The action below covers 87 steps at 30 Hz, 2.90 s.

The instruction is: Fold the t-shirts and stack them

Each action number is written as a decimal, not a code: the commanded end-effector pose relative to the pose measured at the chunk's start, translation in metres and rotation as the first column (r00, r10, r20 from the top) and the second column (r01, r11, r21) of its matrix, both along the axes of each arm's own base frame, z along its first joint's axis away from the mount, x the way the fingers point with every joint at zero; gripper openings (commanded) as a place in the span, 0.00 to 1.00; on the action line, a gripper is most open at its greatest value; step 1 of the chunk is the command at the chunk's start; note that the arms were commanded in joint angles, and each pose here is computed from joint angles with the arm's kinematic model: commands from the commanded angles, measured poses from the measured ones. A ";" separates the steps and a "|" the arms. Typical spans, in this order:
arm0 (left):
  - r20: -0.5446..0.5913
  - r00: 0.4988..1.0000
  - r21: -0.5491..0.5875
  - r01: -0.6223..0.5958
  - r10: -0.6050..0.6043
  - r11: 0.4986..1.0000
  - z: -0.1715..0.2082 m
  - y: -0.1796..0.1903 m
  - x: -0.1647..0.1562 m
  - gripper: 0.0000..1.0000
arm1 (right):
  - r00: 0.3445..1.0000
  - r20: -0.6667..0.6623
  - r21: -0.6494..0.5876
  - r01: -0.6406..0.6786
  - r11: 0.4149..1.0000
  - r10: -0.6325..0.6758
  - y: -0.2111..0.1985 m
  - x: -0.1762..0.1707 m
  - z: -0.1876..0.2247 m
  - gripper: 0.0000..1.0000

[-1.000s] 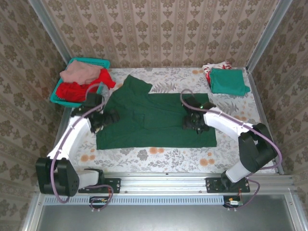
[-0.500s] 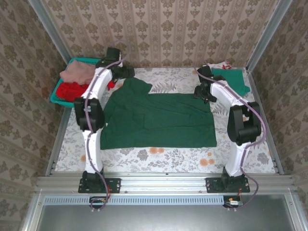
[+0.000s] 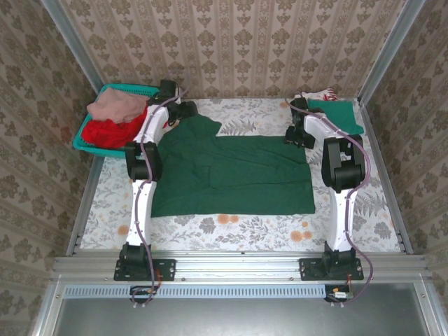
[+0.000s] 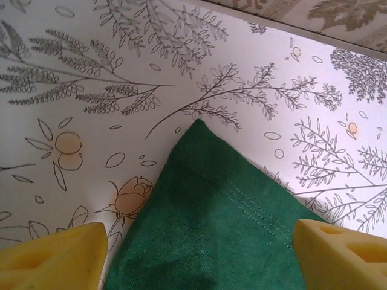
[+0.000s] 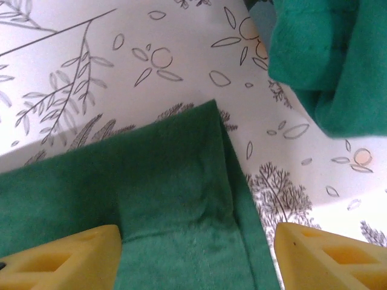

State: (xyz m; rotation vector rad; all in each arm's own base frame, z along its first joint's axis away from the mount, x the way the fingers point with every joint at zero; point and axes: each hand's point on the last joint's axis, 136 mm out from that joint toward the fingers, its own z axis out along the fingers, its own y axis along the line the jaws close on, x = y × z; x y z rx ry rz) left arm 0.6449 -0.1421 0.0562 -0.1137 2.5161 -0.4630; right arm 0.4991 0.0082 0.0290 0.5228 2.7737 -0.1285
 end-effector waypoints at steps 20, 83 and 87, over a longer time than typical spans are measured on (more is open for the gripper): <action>-0.079 0.995 -0.027 -0.069 0.067 0.997 -0.009 0.033 -0.008 0.25 | 0.998 -0.046 0.126 0.037 0.991 -0.032 0.012 0.015 -0.025 0.62; 0.130 0.991 -0.213 -0.003 0.031 0.977 0.106 0.088 -0.219 0.00 | 0.969 0.246 0.429 -0.127 0.894 0.020 -0.006 -0.029 0.089 0.06; 0.097 0.993 -0.189 -0.049 0.069 0.981 0.094 0.095 -0.250 0.00 | 0.976 0.217 0.472 -0.118 0.874 0.015 -0.004 -0.049 0.086 0.08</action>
